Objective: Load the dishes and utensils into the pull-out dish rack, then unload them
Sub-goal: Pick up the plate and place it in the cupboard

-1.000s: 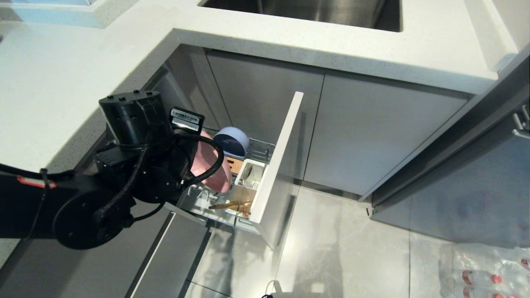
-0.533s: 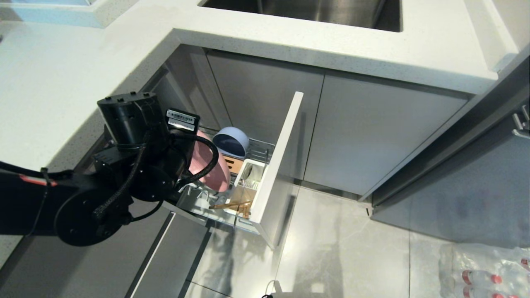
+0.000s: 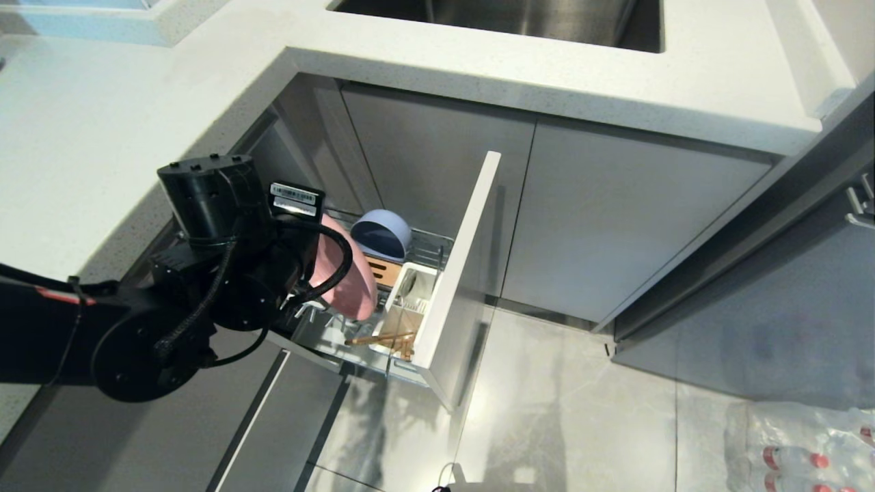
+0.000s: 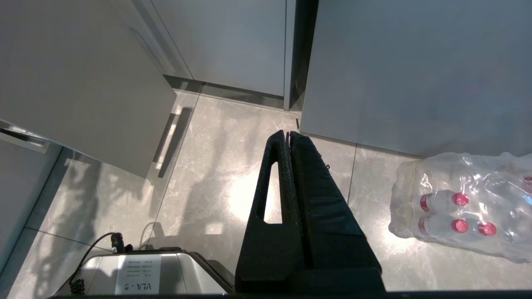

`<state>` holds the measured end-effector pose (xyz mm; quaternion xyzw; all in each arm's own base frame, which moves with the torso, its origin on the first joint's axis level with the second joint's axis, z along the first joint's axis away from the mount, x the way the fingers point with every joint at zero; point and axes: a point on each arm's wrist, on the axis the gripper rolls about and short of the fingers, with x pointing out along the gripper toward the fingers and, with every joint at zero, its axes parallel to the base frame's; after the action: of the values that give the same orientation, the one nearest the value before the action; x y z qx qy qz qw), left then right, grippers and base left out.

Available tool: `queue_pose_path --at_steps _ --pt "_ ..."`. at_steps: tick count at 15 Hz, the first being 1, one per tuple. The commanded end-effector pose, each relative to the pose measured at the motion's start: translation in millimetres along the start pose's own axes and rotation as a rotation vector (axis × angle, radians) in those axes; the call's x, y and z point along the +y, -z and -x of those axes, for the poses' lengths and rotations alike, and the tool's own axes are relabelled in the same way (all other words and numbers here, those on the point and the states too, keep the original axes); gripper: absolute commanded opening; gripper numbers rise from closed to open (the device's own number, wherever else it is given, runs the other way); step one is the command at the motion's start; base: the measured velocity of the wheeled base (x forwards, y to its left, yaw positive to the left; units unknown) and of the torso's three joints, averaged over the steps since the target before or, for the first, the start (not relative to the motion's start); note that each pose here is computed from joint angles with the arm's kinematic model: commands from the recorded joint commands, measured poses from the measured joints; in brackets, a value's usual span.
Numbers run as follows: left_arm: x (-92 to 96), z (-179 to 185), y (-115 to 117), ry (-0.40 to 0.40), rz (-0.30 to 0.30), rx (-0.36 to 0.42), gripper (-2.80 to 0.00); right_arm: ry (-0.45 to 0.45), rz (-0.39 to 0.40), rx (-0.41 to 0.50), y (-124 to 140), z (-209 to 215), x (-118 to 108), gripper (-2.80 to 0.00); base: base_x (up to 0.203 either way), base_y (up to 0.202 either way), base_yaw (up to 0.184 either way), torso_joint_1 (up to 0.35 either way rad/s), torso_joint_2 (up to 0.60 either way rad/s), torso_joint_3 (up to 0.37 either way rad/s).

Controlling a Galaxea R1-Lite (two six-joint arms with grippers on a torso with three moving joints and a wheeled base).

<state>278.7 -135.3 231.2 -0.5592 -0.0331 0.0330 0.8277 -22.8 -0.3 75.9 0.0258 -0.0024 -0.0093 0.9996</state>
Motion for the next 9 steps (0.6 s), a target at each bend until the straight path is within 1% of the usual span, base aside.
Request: queue_pose_path --at_steps 1,3,9 --pt "-0.9 -1.0 -1.3 0.010 0.015 -0.009 -2.80 0.000 -0.001 0.001 -0.1 -0.1 0.0 -2.80 0.000 0.000 0.000 0.000 0.00 0.000" --pt "-7.6 0.6 -4.5 0.050 0.031 -0.018 -2.80 0.000 -0.001 0.001 -0.1 -0.1 0.0 -2.80 0.000 0.000 0.000 0.000 0.00 0.000" --pt "-0.5 -2.4 -2.2 0.025 0.022 -0.016 -2.80 0.001 0.000 0.001 -0.1 -0.1 0.0 -2.80 0.000 0.000 0.000 0.000 0.00 0.000"
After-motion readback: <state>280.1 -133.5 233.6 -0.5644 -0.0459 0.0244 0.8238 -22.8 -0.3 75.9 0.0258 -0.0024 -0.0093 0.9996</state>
